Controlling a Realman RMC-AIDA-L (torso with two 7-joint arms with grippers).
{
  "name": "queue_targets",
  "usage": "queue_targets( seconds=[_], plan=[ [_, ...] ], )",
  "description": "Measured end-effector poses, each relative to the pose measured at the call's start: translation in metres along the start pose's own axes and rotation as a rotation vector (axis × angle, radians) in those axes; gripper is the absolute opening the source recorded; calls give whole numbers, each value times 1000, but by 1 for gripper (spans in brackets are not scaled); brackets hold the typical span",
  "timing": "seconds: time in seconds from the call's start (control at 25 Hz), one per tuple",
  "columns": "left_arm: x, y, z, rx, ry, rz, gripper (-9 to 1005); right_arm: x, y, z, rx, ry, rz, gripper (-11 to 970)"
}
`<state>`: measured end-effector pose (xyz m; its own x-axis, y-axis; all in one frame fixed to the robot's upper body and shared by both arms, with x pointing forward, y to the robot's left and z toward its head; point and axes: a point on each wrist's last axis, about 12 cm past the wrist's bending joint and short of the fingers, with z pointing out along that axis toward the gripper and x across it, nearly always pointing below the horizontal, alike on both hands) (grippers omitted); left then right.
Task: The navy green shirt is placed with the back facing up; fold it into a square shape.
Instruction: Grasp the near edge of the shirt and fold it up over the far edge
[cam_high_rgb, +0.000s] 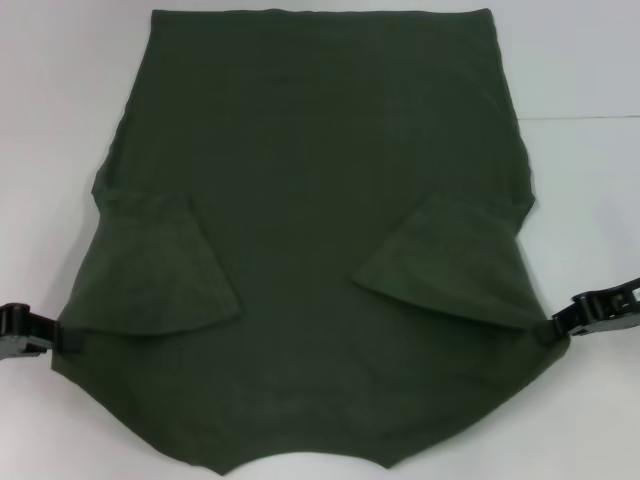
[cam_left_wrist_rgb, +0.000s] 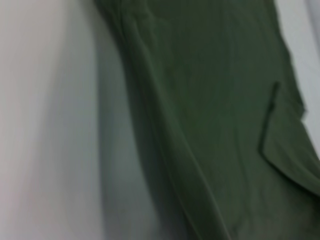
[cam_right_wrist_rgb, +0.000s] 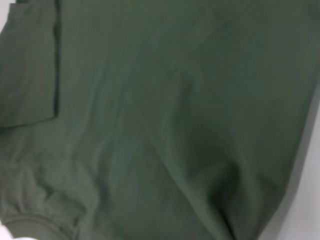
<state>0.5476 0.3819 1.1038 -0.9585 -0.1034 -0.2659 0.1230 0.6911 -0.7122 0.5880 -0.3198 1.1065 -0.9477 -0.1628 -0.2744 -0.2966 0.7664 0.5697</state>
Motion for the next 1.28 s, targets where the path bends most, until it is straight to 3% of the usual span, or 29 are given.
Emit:
queue_targets(
  seconds=[0.24, 0.52, 0.8, 1.0, 1.28],
  plan=[
    [13, -10, -6, 113, 80, 64, 42, 14, -5, -24, -71, -36, -56, 55],
    [34, -10, -20, 195, 141, 99, 43, 45, -20, -49, -122, -71, -62, 69],
    [43, -15, -27, 251, 199, 118, 42, 70, -29, -56, -155, -87, -36, 82],
    [19, -25, -32, 268, 112, 139, 42, 49, -24, -62, -187, -223, -28, 91],
    [-32, -35, -35, 244, -168, 105, 42, -2, -13, -67, -172, -415, -32, 104]
  ],
)
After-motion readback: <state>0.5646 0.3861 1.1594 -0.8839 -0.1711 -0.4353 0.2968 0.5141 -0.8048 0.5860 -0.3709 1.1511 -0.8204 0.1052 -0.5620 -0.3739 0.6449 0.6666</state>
